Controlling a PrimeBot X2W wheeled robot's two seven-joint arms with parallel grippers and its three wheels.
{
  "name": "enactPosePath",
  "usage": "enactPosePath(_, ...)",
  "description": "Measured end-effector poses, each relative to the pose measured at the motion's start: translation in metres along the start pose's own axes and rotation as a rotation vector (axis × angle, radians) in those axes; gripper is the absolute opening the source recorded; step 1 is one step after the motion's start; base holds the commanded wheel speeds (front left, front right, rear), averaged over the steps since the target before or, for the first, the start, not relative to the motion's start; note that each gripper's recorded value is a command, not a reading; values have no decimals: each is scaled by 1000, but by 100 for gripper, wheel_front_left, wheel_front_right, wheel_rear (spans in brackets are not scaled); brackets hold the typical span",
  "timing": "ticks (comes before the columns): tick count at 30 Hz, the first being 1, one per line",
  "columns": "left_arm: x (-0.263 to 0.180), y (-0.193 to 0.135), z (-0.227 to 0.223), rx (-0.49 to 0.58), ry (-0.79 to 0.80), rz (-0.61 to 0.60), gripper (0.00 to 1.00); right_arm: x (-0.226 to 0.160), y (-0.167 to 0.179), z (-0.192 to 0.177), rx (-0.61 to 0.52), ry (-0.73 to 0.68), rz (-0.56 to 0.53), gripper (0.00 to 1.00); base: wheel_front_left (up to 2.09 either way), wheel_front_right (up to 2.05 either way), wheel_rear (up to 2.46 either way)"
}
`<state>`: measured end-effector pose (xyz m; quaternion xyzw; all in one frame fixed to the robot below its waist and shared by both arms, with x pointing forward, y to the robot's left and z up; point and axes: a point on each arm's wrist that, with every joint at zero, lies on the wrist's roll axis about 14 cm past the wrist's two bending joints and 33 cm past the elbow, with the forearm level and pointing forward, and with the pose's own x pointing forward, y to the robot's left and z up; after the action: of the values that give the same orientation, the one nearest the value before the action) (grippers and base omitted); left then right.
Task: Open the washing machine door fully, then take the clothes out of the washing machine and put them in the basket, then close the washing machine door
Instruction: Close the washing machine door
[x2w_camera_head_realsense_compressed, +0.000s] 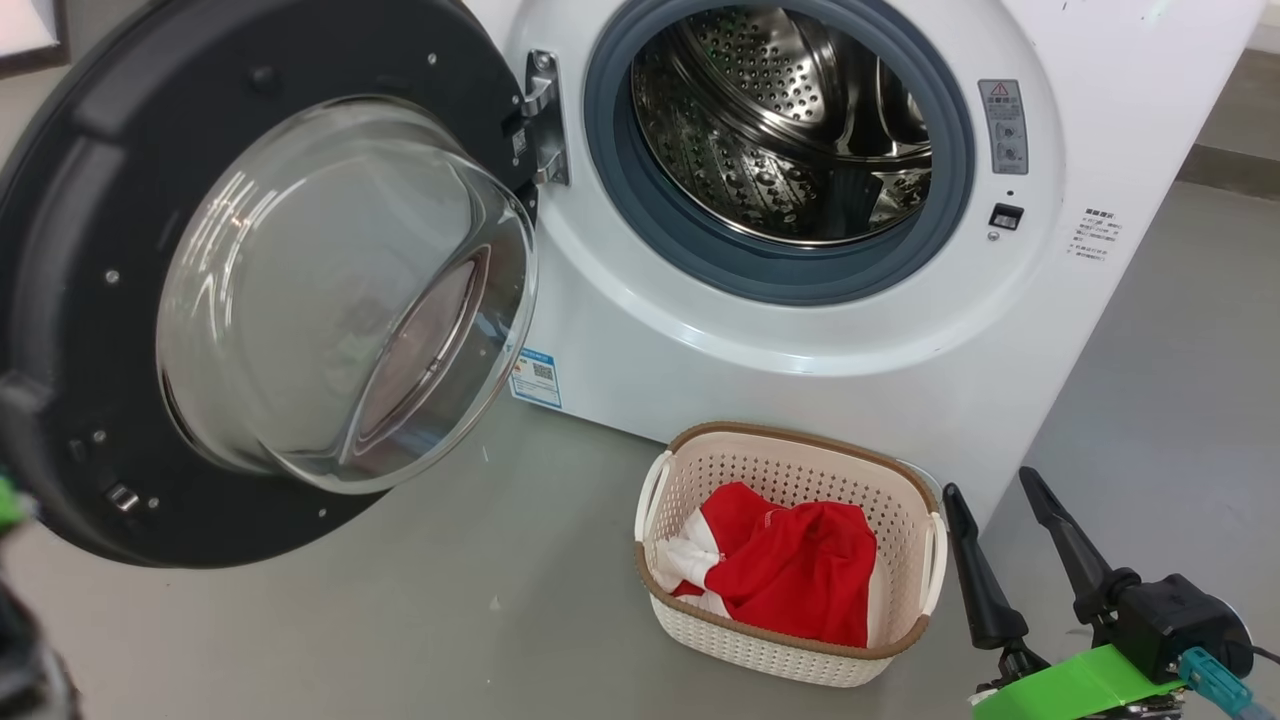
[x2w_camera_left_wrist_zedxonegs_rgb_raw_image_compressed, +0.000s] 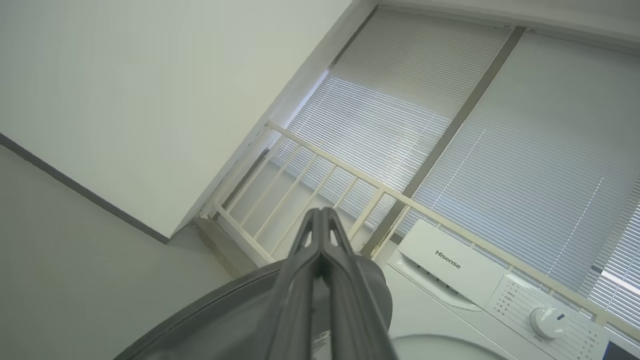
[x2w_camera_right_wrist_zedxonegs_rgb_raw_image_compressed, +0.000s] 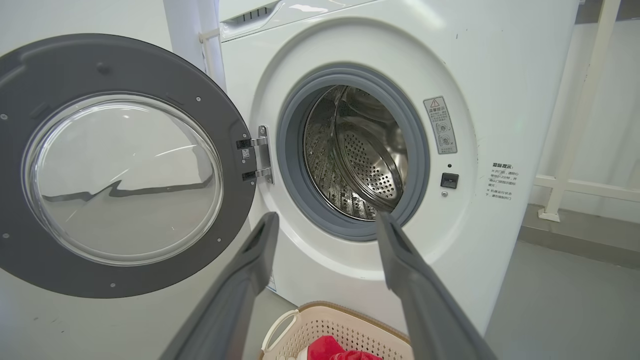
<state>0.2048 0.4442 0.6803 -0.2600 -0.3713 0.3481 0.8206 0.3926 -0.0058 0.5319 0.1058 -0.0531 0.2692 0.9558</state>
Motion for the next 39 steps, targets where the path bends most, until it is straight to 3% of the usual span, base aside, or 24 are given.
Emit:
enactPosePath(5,30,22,-10,-206,91,117,0,-1,-1,0,-1,2,-4,100,0,0,0)
enactPosePath(16,61,39,-52,-377,398,271,0,-3,-2,-1,-4,5,-8,100,0,0,0)
enactPosePath(28,54,49,-98,-339,635,374,0,-7,2,-4,-35,17,6,100,0,0,0)
enactPosePath(39,49,50,-125,-286,719,389,0,-15,-8,-4,-36,20,-28,100,0,0,0)
